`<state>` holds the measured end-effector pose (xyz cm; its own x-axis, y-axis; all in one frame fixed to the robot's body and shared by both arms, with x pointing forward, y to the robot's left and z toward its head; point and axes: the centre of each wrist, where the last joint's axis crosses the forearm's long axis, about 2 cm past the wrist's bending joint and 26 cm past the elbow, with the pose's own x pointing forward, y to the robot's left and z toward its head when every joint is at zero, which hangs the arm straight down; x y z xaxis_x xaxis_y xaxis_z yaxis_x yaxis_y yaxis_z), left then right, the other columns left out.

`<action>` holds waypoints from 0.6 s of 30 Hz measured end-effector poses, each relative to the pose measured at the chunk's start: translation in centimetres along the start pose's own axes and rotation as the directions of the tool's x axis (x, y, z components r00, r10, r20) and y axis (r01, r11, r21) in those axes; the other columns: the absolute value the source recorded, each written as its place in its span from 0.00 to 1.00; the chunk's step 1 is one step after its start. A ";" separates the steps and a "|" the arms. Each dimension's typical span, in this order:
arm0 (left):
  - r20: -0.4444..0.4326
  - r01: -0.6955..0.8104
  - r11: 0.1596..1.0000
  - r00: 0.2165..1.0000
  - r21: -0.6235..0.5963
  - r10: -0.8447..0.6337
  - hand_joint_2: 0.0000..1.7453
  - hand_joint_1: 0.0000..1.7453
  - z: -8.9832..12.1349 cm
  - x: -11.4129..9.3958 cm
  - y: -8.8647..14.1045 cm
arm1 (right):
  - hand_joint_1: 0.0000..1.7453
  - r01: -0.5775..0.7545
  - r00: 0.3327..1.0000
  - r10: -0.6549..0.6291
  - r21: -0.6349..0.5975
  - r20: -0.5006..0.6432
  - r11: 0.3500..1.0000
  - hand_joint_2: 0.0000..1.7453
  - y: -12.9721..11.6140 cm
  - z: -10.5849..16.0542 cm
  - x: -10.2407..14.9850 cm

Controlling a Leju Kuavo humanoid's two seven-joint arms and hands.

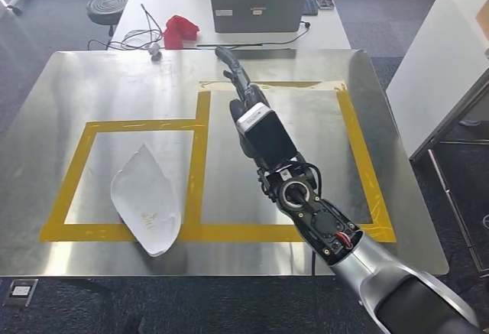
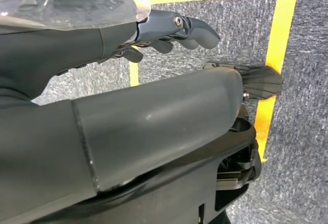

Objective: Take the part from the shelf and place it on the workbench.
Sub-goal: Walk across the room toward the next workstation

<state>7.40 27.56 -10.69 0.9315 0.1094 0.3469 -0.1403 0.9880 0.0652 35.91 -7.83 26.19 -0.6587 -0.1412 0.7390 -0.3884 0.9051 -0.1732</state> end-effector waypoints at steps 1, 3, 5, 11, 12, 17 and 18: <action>0.000 -0.004 1.000 1.000 0.001 0.004 0.00 0.00 0.0 0.0 0.0 | 0.00 0.017 1.000 -0.017 -0.001 0.001 1.000 0.00 0.0 0.3 0.0; 0.001 -0.012 1.000 1.000 0.005 0.012 0.00 0.00 0.0 -0.1 0.0 | 0.00 0.046 0.999 -0.046 -0.004 0.000 0.999 0.00 0.0 1.1 -0.1; 0.000 -0.022 1.000 1.000 0.010 0.022 0.00 0.00 0.1 -0.4 0.1 | 0.00 0.072 0.997 -0.072 -0.005 -0.005 0.997 0.00 0.0 2.1 -0.3; -0.006 -0.043 0.999 0.999 0.026 0.043 0.00 0.00 0.1 -0.9 0.3 | 0.00 0.126 0.991 -0.125 0.008 -0.052 0.992 0.00 0.3 5.8 -1.2; -0.006 -0.043 0.999 0.999 0.027 0.043 0.00 0.00 0.1 -0.9 0.4 | 0.00 0.129 0.990 -0.129 0.006 -0.056 0.992 0.00 0.3 6.1 -1.3; -0.007 -0.045 0.999 0.999 0.029 0.046 0.00 0.00 0.1 -0.9 0.4 | 0.00 0.129 0.989 -0.129 0.001 -0.067 0.992 0.00 0.0 6.9 -1.2; -0.007 -0.046 0.999 0.999 0.029 0.047 0.00 0.00 0.1 -0.9 0.4 | 0.00 0.128 0.989 -0.127 0.001 -0.073 0.992 0.00 0.0 7.2 -1.2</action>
<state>6.44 27.84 -10.85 0.9263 0.1560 0.3428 -0.1930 0.9782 0.0764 32.09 -10.52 20.62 -0.5551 -0.2257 0.8006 -0.4701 0.8792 -0.0781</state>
